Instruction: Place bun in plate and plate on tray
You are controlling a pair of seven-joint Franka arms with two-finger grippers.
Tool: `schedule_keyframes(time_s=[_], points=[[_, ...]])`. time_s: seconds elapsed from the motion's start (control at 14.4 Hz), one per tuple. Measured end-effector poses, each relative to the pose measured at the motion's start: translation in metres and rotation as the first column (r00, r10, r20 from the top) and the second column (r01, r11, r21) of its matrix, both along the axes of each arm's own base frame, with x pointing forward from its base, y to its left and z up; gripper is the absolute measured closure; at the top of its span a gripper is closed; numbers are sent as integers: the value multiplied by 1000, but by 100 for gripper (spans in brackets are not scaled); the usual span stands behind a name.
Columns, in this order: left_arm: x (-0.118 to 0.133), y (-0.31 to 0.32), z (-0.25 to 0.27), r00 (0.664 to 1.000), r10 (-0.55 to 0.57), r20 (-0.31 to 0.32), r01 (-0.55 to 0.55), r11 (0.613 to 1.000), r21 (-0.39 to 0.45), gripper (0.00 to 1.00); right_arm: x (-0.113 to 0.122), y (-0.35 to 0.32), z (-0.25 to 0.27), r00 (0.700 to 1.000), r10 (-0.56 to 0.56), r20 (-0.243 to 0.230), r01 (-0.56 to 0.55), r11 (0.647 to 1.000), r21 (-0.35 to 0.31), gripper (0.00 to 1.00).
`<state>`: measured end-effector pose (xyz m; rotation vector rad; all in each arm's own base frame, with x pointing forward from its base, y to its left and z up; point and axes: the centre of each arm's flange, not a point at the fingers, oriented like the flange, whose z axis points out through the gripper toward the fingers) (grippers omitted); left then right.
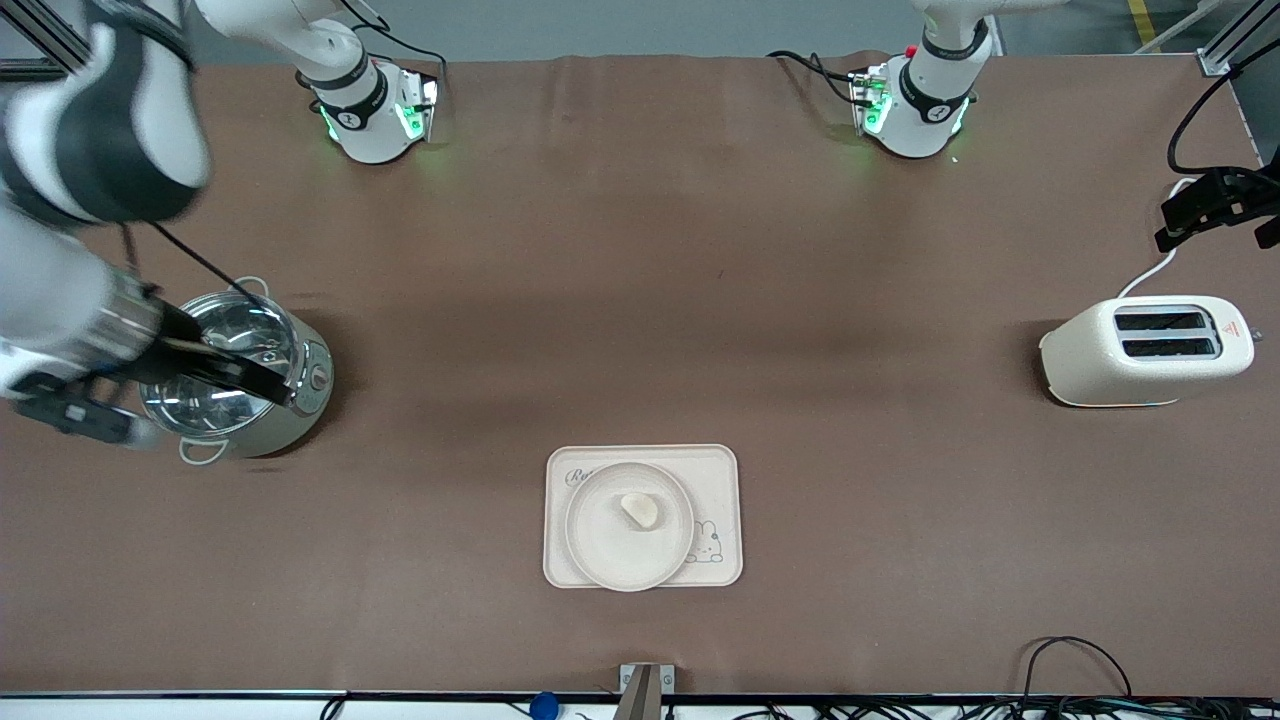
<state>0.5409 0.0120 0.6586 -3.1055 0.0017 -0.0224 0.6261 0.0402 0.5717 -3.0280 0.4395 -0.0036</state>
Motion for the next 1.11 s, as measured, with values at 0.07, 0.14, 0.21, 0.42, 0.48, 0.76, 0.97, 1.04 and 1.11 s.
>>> schedule_keyframes(time_s=[0.07,0.14,0.21,0.42,0.48,0.76,0.97,1.04,1.11], points=[[0,0,0,1000,0,1,0,1000,0,0,-14,-25,19,1000,9,2,-9,1000,-14,0],[0,0,0,1000,-1,1,1,1000,0,0,-28,-46,36,1000,19,6,-19,1000,-18,0],[0,-1,0,1000,-3,1,3,1000,0,0,-41,-66,50,999,34,9,-34,999,-18,0],[0,-4,1,1000,-29,4,29,1000,1,0,-71,-103,77,995,96,19,-96,995,-27,0],[0,-7,2,999,-36,4,36,999,1,0,-78,-109,82,994,106,16,-106,994,-27,0],[0,-30,1,997,-77,1,77,997,1,0,-93,-126,90,989,150,5,-150,988,-28,0],[-1,-47,1,994,-109,0,109,994,2,0,-95,-131,89,988,154,-23,-156,984,-87,0],[-1,-49,1,994,-113,-1,113,994,2,0,-95,-130,89,987,157,-32,-159,982,-99,0],[-2,-51,1,993,-116,-1,116,993,2,0,-95,-129,89,987,159,-35,-162,982,-102,0]])
